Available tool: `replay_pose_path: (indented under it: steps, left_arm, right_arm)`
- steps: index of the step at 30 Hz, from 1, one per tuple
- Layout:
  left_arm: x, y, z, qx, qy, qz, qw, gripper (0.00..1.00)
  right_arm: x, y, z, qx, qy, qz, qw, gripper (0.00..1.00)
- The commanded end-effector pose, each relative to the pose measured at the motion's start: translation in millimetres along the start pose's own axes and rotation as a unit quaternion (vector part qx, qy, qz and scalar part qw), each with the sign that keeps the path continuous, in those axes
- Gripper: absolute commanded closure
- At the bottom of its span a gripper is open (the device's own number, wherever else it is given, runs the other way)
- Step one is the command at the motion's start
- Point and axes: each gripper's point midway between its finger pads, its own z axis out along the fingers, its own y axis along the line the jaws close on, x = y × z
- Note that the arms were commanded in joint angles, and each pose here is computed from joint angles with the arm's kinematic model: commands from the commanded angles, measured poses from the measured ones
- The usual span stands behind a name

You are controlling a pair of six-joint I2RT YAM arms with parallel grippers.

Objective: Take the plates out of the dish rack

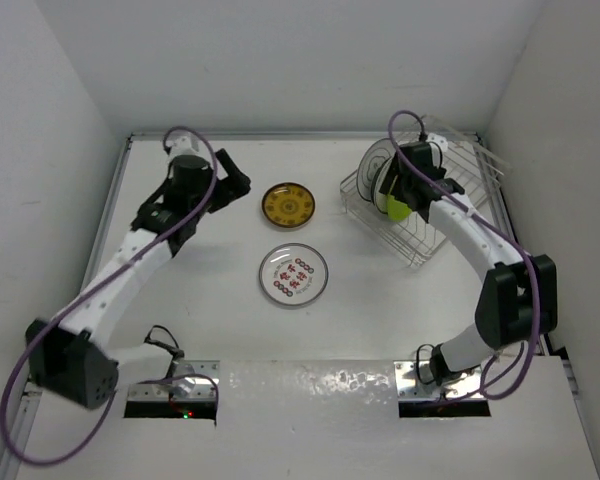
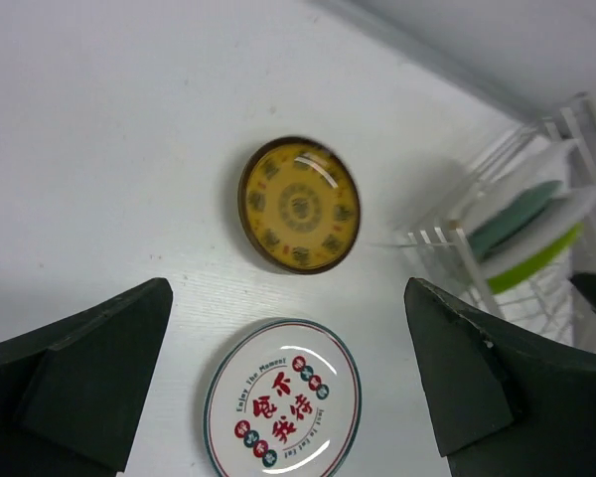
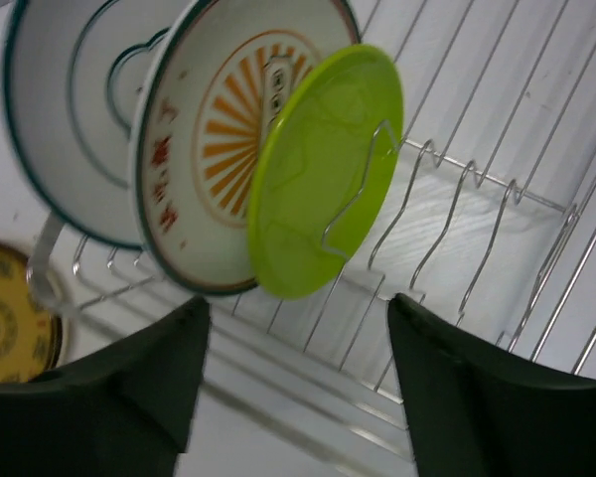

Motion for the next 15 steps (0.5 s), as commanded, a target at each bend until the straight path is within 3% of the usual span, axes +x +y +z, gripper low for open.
replay_pose_path:
  steps: [1, 2, 8, 15]
  left_arm:
    - [2, 15, -46, 0.009, 0.0, 0.068, 0.998, 0.0]
    - [12, 25, -52, 0.007, 0.015, 0.095, 0.995, 0.0]
    - [39, 61, -73, 0.001, 0.021, 0.164, 0.986, 0.0]
    - [38, 61, -79, 0.016, -0.004, 0.152, 0.988, 0.0]
  right_arm:
    - [-31, 8, 19, -0.021, -0.044, 0.091, 0.995, 0.35]
    - [-41, 8, 22, -0.022, -0.059, 0.1, 0.993, 0.41]
    - [-46, 10, 39, -0.013, -0.065, 0.105, 0.992, 0.43]
    - [-31, -8, 63, 0.058, -0.047, 0.094, 0.993, 0.64]
